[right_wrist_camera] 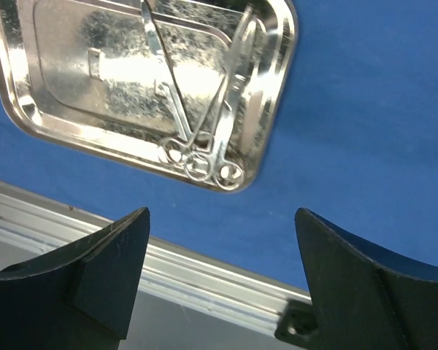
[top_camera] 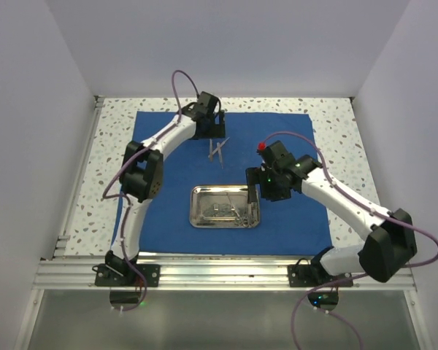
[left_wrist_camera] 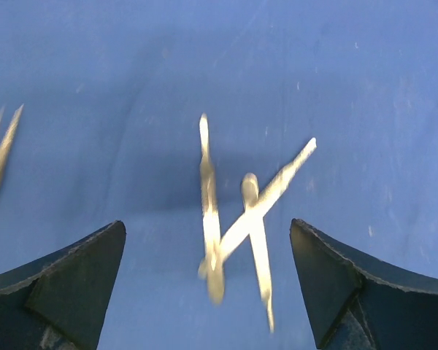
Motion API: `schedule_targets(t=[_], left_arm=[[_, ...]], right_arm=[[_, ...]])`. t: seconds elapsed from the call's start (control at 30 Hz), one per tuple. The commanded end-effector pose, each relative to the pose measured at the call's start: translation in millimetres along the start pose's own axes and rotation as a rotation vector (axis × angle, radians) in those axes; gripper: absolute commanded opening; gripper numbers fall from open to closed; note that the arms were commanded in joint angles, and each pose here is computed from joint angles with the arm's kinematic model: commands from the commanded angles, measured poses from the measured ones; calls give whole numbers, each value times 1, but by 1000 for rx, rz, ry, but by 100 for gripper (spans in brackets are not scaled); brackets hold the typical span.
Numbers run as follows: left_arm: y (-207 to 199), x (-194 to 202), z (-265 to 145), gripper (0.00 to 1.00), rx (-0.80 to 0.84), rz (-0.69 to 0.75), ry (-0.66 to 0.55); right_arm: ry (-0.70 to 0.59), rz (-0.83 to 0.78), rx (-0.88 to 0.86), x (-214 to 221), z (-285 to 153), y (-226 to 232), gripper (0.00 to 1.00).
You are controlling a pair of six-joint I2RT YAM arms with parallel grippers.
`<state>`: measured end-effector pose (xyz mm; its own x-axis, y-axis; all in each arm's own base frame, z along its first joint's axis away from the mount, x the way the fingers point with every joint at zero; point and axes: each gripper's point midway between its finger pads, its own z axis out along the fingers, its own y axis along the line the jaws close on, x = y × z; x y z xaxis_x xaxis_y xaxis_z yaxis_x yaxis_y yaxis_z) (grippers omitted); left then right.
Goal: Open and lay out the surgical kit
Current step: Place the medical item in the surgical kit, then pick up the medical item from the container.
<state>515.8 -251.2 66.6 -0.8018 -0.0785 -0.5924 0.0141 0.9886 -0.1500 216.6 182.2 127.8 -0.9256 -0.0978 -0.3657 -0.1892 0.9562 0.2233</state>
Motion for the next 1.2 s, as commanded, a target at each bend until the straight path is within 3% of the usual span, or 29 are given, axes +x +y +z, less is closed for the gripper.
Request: schedule_targets(t=[0.0, 0.13, 0.2, 0.37, 0.53, 0.77, 1.03, 1.17], left_arm=[[3, -24, -71, 97, 24, -31, -67], [15, -1, -117, 95, 44, -28, -56], [27, 24, -120, 94, 27, -27, -25], [44, 45, -156, 93, 20, -37, -25], [52, 51, -179, 93, 22, -43, -42], [60, 56, -195, 92, 6, -30, -44], [69, 64, -199, 92, -12, -2, -46], [69, 65, -194, 91, -11, 11, -33]], right_arm=[[-2, 33, -107, -13, 19, 29, 82], [39, 54, -98, -9, 44, 31, 70], [53, 53, -95, -10, 57, 34, 63], [57, 60, -59, -19, 75, 35, 57], [41, 63, 85, -28, 85, 15, 49], [88, 83, 191, -21, 107, -3, 36], [137, 100, 249, -6, 128, -15, 33], [163, 103, 247, -2, 140, -13, 22]])
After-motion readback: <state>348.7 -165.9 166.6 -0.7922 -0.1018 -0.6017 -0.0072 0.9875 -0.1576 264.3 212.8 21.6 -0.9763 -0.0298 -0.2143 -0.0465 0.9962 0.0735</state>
